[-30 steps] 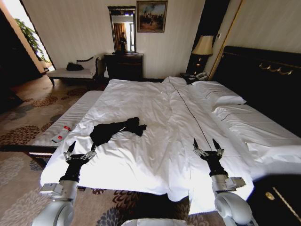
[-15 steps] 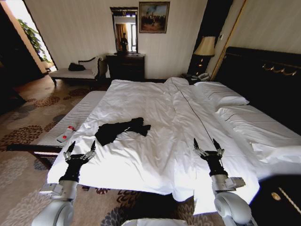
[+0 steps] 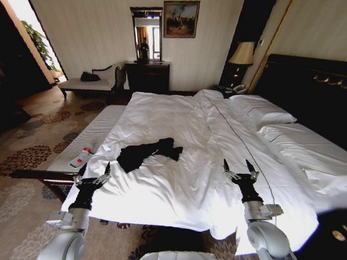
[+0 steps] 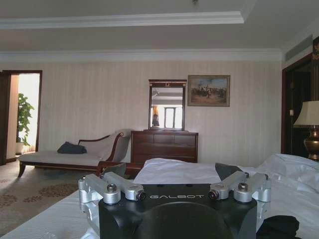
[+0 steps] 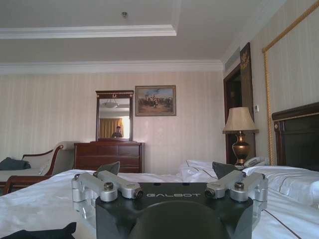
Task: Fold the clothes on the bed.
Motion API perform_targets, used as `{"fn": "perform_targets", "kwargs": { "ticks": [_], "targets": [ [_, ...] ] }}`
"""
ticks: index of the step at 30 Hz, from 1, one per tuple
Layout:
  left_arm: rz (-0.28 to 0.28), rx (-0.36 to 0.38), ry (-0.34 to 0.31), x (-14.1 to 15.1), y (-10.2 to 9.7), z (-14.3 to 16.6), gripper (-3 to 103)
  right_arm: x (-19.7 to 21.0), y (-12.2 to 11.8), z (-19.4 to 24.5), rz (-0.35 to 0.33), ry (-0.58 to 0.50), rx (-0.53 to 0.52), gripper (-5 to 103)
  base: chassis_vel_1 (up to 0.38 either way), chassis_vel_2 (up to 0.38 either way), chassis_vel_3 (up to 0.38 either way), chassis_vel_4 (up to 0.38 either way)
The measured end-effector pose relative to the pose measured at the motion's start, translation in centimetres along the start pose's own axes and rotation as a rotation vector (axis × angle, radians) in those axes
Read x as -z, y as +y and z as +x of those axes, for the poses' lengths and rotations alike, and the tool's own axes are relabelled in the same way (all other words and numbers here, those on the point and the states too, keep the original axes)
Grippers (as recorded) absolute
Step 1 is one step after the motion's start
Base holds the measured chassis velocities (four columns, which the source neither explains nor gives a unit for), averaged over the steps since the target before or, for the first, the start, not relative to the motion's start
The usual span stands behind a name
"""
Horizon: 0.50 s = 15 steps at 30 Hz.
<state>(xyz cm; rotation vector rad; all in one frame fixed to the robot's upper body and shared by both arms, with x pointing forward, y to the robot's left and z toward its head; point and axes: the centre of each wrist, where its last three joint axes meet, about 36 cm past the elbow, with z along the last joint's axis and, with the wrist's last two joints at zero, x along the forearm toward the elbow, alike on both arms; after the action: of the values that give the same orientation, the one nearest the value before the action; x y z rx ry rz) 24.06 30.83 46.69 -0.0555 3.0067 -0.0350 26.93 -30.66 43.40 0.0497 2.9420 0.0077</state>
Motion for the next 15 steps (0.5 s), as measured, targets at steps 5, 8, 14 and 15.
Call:
{"fn": "perform_targets", "kwargs": {
  "ticks": [5,8,14,15],
  "targets": [
    [0.001,0.001,0.0,-0.03,-0.07,0.05,100,0.01,-0.05,0.02,0.001,-0.002,-0.001,100,-0.009,0.101,0.014,-0.104],
    [0.001,0.001,0.0,-0.03,-0.08,0.06,100,0.01,-0.05,0.02,0.001,-0.002,-0.002,100,0.0,0.112,0.001,-0.115],
    [0.001,0.003,-0.001,-0.03,-0.11,0.08,100,0.07,-0.05,-0.05,0.002,-0.005,0.0,100,-0.006,0.14,0.004,-0.133],
    [0.001,0.003,-0.001,-0.04,-0.12,0.08,100,0.08,-0.05,-0.06,0.001,-0.005,0.0,100,-0.015,0.14,0.015,-0.137]
  ]
}}
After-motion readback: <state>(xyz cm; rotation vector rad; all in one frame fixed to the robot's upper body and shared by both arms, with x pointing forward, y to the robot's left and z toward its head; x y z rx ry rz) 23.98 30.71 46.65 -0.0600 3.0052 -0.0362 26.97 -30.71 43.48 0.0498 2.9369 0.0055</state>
